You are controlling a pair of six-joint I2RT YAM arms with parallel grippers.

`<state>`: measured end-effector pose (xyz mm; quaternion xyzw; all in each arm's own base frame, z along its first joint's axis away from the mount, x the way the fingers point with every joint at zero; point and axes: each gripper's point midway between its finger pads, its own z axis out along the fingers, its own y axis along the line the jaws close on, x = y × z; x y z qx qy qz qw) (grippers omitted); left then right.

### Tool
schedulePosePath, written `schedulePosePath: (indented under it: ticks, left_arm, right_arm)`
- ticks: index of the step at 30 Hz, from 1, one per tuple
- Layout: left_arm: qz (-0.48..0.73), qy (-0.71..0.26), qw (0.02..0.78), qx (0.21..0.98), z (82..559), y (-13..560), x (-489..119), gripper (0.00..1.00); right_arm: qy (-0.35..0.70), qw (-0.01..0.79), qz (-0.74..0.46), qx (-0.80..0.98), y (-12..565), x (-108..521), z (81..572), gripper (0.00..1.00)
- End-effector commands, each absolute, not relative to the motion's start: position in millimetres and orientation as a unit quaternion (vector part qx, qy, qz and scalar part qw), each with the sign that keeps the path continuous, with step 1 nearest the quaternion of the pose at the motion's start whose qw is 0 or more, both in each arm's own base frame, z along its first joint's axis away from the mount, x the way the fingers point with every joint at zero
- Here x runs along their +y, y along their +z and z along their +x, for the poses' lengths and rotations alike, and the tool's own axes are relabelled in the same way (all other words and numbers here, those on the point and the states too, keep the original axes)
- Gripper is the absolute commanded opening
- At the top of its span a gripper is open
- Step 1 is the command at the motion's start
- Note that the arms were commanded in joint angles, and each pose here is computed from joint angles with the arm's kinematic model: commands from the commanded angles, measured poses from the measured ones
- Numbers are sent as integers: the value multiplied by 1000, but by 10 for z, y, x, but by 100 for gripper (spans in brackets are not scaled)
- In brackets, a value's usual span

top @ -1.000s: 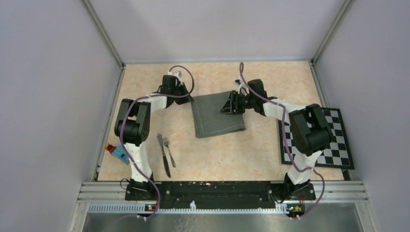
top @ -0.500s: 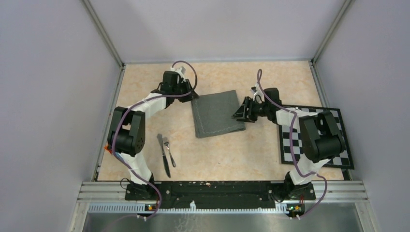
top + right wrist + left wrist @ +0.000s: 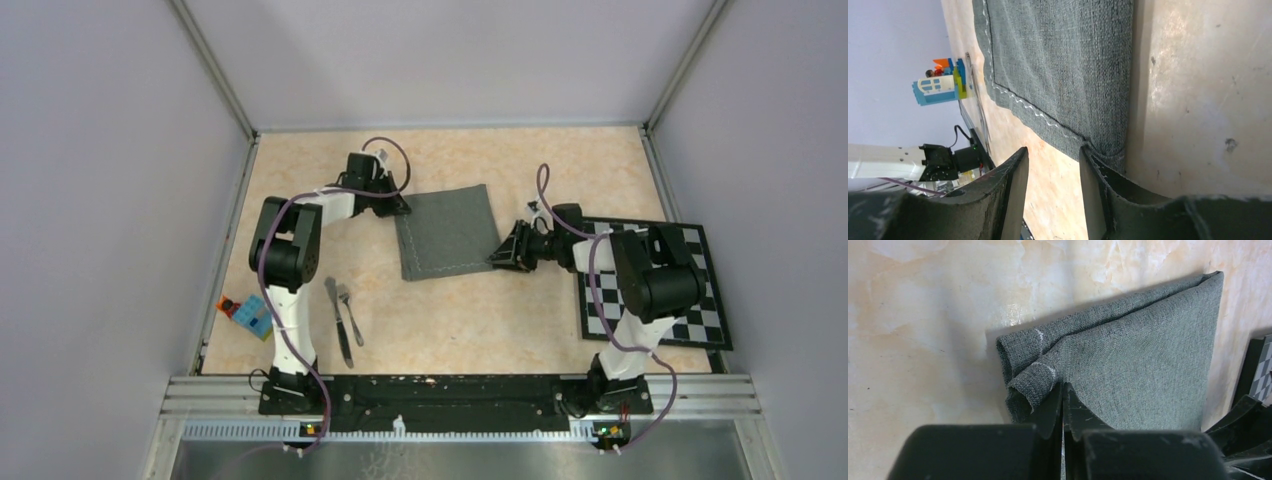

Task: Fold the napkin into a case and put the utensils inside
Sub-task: Smooth out the square-folded napkin at the center of the board.

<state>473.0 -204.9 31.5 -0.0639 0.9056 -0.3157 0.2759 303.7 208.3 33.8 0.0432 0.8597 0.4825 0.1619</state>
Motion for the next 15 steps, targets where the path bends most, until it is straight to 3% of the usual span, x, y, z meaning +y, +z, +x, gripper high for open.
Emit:
schedulePosePath:
  ticks: [1, 8, 12, 15]
  left_arm:
    - [-57, -259, 263, 928, 4717, 110, -1874, 0]
    - [-26, -296, 293, 909, 4754, 822, -2007, 12]
    - [2, -329, 293, 898, 4514, 1120, -2273, 26]
    - [11, -361, 267, 894, 4179, 1079, -2498, 31]
  right_arm:
    - [458, 195, 32, 867, 431, 1978, 3021, 42]
    - [435, 278, -9, 856, 1071, 1921, 3208, 55]
    - [528, 242, 6, 814, 1144, 2235, 3361, 51]
    - [524, 247, 7, 815, 1042, 2318, 3486, 51]
